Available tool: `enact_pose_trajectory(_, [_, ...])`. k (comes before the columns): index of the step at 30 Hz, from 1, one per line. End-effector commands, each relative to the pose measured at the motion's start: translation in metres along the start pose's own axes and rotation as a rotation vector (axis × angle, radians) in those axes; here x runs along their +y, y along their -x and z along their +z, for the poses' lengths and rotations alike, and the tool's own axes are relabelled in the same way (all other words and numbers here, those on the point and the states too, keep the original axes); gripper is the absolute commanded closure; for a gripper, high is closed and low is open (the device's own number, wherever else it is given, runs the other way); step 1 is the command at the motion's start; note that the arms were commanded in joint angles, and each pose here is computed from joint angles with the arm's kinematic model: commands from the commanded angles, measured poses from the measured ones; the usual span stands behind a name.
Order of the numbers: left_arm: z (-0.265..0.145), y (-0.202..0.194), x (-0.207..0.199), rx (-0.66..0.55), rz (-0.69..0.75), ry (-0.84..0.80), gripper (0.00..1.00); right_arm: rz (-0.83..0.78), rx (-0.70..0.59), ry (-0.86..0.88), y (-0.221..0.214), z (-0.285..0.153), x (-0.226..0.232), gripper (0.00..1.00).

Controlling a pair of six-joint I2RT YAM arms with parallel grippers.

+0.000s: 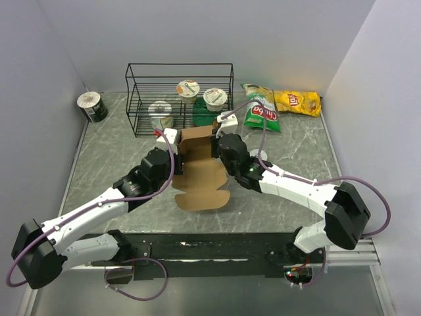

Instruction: Fold the paper box

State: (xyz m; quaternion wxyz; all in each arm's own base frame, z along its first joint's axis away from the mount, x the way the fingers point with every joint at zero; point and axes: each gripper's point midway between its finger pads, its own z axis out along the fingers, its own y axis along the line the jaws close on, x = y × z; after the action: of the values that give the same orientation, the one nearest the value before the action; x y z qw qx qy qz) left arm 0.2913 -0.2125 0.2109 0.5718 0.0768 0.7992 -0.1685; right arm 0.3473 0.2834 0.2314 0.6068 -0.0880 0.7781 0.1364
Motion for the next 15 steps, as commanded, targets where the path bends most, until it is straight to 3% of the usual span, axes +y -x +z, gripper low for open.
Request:
enact_pose_trajectory(1, [-0.005, 0.021, 0.003, -0.045, -0.012, 0.026, 0.99, -0.061, -0.070, -0.264, 0.022, 0.005, -0.053, 0.89])
enact_pose_trajectory(5, [-0.002, 0.021, 0.002, -0.040, -0.008, 0.029, 0.99, -0.068, -0.073, -0.279, 0.021, 0.006, -0.056, 1.00])
enact_pose_trajectory(15, [0.001, 0.020, 0.004, -0.039, -0.007, 0.047, 0.99, -0.043, -0.080, -0.272, 0.014, 0.009, -0.043, 1.00])
